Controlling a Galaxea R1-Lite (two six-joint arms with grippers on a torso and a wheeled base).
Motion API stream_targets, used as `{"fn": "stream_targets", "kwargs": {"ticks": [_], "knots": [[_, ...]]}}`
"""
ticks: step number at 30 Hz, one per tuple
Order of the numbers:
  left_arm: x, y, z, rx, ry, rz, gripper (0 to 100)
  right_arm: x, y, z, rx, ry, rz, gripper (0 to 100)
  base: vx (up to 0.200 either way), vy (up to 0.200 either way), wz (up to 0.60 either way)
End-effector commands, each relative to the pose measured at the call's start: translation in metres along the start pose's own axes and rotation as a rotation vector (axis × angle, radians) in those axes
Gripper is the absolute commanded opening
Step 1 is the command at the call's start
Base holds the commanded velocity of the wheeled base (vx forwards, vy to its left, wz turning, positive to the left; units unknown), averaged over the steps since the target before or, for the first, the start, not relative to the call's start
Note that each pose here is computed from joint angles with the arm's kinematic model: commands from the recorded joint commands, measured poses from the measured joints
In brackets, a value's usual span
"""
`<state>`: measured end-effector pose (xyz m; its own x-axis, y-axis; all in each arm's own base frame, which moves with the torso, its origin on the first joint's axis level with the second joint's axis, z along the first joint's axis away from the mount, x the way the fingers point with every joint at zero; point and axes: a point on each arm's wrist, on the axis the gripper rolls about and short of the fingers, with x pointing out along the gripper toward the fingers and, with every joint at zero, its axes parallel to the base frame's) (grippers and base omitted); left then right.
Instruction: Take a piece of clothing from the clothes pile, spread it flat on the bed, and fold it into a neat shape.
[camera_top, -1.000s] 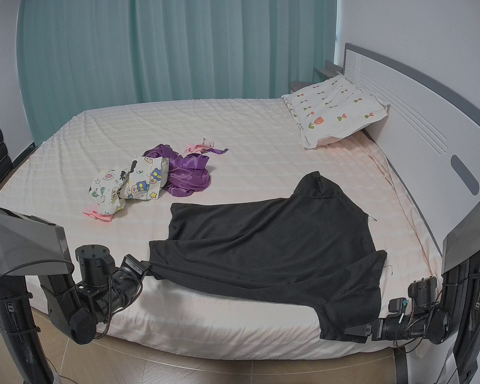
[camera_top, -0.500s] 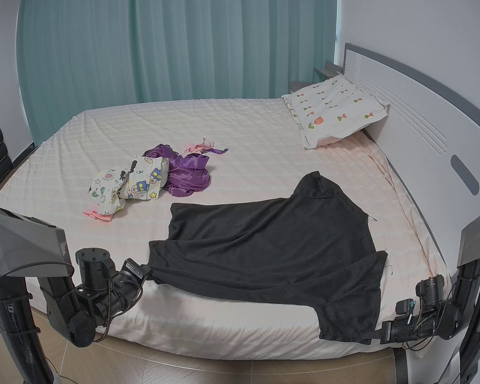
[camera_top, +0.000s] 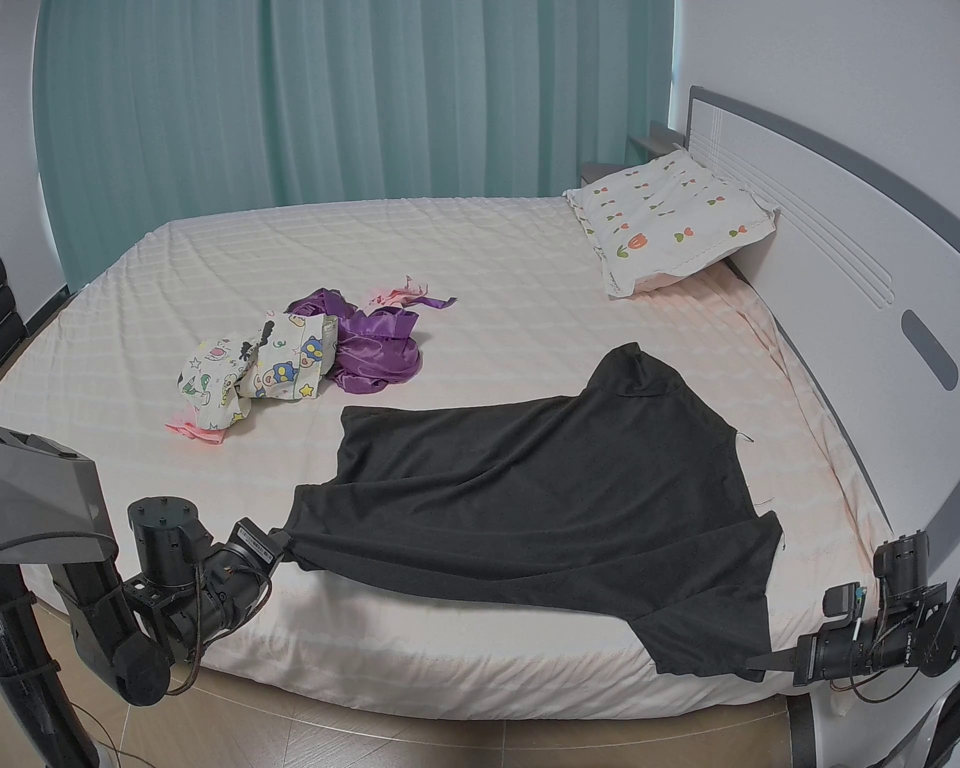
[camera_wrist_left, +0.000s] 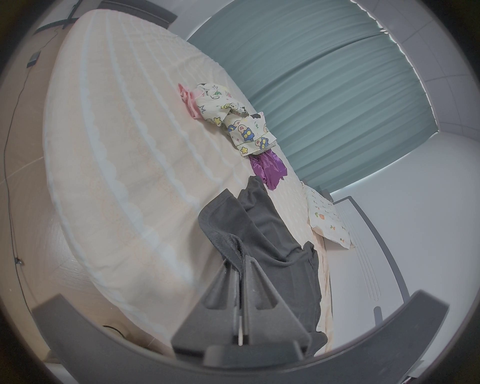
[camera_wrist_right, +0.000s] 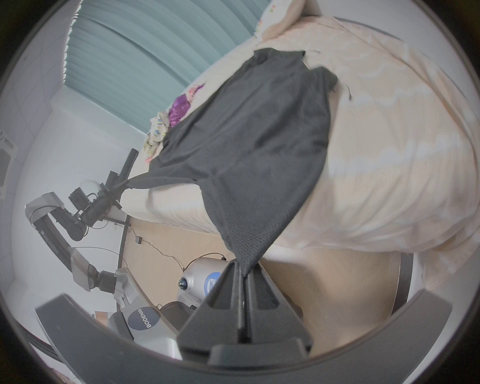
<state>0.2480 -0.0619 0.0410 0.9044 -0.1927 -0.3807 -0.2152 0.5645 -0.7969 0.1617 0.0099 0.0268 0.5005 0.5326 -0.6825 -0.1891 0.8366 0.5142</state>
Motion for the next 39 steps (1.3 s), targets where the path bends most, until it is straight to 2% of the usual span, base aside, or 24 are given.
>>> {"fn": "stream_targets", "kwargs": {"ticks": [1,7,13,19,23,31,39], "knots": [[-0.013,0.004,-0.002,0.031,0.018,0.022,0,-0.025,0.018,0.001,-0.091,-0.117,0.035,0,0.0,0.0,0.0],[-0.016,0.007,-0.004,0.036,0.026,0.035,0,-0.037,0.033,-0.007,-0.132,-0.104,0.068,0,0.0,0.0,0.0],[-0.023,0.012,-0.009,0.057,0.055,0.06,0,-0.056,0.047,0.0,-0.18,-0.171,0.092,0,0.0,0.0,0.0],[-0.032,0.016,-0.014,0.066,0.081,0.08,0,-0.074,0.061,0.01,-0.137,-0.228,0.146,0,0.0,0.0,0.0],[-0.036,0.019,-0.016,0.082,0.095,0.097,0,-0.082,0.068,0.018,-0.142,-0.259,0.163,0,0.0,0.0,0.0],[-0.044,0.003,-0.006,0.09,0.042,0.006,0,-0.083,0.076,0.056,-0.137,-0.251,0.168,0,0.0,0.0,0.0],[-0.041,-0.008,0.0,0.086,0.018,-0.022,0,-0.068,0.074,0.089,-0.101,-0.234,0.166,0,0.0,0.0,0.0]]}}
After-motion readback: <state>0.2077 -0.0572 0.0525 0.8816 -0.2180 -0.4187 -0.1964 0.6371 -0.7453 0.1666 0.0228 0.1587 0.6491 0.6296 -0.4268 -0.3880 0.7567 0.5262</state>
